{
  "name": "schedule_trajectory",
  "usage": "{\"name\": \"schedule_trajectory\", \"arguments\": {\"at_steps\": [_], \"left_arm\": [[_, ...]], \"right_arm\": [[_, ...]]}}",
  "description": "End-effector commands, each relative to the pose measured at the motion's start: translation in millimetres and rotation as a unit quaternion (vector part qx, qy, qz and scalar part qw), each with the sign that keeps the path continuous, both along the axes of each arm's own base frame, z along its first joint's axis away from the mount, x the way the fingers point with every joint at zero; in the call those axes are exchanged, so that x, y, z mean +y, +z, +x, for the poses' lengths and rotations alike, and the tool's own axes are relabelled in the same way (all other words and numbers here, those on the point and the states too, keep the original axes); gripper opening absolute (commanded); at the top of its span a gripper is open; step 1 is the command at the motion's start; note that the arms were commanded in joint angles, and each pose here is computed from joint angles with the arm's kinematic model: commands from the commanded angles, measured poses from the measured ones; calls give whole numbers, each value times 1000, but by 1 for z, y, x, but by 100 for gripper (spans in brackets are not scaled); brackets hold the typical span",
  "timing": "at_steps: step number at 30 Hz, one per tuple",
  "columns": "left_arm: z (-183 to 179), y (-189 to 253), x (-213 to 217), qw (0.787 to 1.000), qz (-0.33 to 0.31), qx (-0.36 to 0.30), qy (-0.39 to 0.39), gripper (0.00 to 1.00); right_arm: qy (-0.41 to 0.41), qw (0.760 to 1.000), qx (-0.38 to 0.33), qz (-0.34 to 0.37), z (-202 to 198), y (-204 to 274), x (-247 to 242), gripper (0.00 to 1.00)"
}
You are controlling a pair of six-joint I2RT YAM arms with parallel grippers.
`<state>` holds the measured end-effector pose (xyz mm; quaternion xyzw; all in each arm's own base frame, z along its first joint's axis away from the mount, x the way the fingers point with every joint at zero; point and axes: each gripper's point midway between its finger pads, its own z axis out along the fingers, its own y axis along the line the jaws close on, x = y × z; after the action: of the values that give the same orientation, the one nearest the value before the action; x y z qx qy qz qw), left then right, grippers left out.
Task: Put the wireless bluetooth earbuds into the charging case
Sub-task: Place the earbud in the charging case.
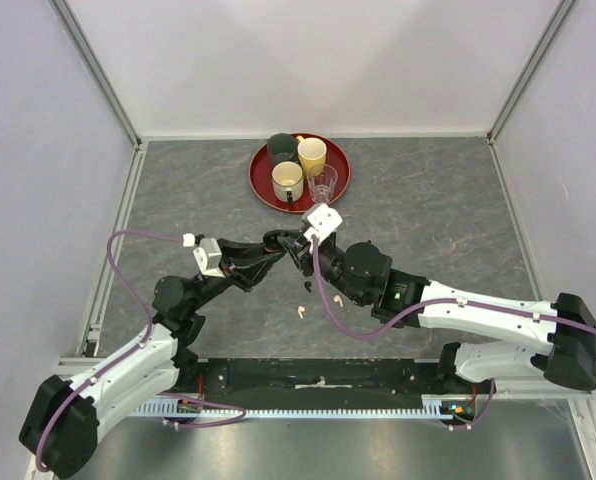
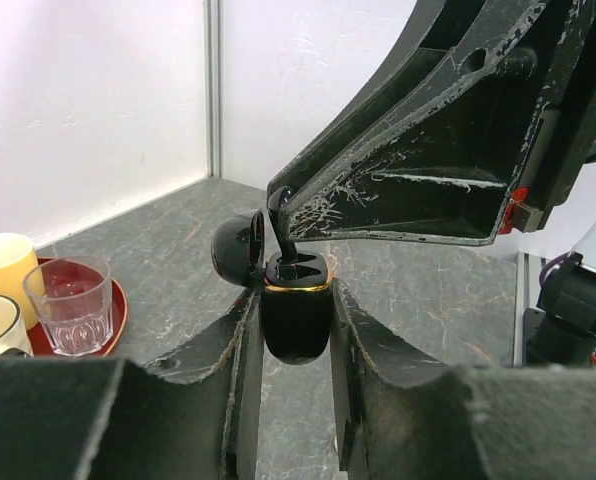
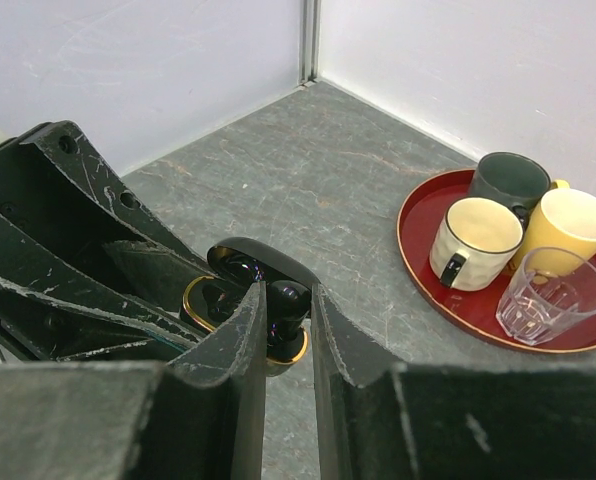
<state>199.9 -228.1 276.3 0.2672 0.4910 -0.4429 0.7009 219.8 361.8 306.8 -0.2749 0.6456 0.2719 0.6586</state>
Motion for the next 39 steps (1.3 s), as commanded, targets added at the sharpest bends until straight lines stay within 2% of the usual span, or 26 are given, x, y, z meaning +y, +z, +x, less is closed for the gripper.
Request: {"name": "schedule_trajectory", "arguments": {"at_steps": [1,9,19,23,39], "left_arm": [[-4,30,11,997,-40,-58,23,2],[-4,29,13,997,-46,-61,28,2],[-5,31,14,996,-51,-62,28,2],[-5,30,13,997,-49,-62,26,2],[-10,29,12,996,-50,-76,16,2]], "right_arm": [[-7,1000,9,22,0,16,-1,0],[-15,999,10,28,2,19,-3,0],[23,1000,5,16,-6,18,8,0],[12,1000,-10,4,-3,16,5,0],[-8,999,-45,24,3,37,-2,0]]}}
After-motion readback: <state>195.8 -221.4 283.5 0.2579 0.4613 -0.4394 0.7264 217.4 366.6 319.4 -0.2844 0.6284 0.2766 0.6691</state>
